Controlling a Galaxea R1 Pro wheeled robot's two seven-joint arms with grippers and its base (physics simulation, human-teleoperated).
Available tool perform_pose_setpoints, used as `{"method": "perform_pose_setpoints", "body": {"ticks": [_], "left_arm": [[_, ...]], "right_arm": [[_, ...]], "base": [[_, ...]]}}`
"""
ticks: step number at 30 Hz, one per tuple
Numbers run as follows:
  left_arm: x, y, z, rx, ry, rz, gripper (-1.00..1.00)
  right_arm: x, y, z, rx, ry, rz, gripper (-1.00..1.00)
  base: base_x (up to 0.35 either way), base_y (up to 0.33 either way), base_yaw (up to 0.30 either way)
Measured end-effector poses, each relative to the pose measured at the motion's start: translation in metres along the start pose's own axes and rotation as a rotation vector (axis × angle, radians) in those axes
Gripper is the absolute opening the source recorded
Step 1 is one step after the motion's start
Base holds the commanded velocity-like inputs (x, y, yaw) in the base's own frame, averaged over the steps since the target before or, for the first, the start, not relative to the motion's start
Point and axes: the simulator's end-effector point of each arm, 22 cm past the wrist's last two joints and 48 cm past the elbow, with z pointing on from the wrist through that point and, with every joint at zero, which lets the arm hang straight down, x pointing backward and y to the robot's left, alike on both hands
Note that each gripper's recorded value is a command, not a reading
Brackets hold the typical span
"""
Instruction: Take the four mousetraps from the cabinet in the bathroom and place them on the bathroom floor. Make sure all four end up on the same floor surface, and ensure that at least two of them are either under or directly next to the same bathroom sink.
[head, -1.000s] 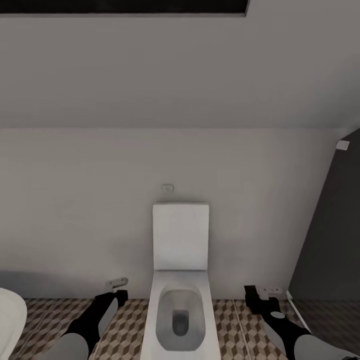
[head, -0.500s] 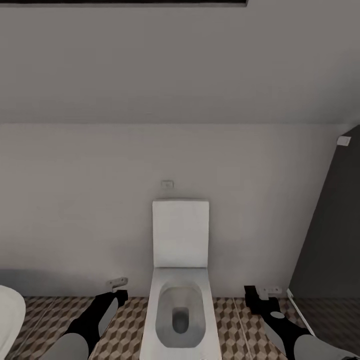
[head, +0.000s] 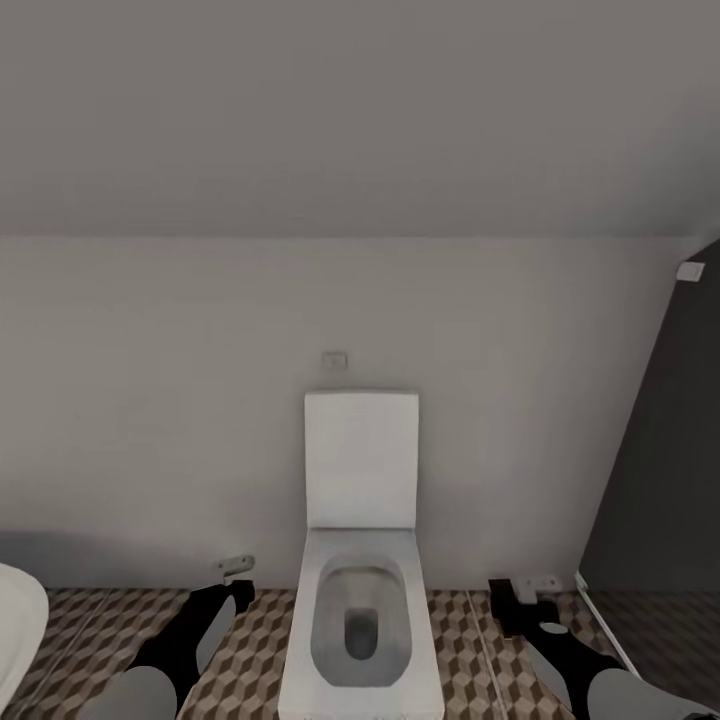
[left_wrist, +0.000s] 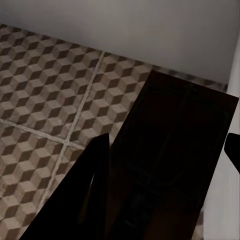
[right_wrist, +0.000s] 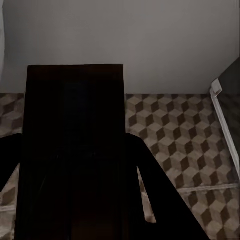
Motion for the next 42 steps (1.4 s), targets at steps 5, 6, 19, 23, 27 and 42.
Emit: {"method": "perform_pose_setpoints", "body": {"ticks": [5,6,19,23,27,42], "left_arm": [[0.007,0.000,0.007,0.000,0.000,0.000,-1.00],[0.008,0.000,0.008,0.000,0.000,0.000,-1.00],[0.026,0.000,0.025,0.000,-0.002,0.000,-1.00],[0.032,0.001,0.031,-0.002,-0.002,0.000,-1.00],[0.038,0.001,0.036,-0.001,-0.002,0.000,-1.00],[0.059,0.005,0.057,-0.001,-0.006,-0.001,-1.00]], "right_arm": [[0.011,0.002,0.005,-0.006,0.041,-0.009,-1.00],[0.013,0.002,0.006,-0.006,0.042,-0.010,-1.00],[0.034,0.004,0.020,-0.005,0.048,-0.011,-1.00],[0.040,0.006,0.024,-0.007,0.047,-0.011,-1.00],[0.047,0.007,0.028,-0.008,0.048,-0.012,-1.00],[0.074,0.012,0.043,-0.008,0.049,-0.013,-1.00]], "base": [[0.000,0.000,0.000],[0.000,0.000,0.000],[0.000,0.000,0.000],[0.000,0.000,0.000],[0.000,0.000,0.000],[0.000,0.000,0.000]]}}
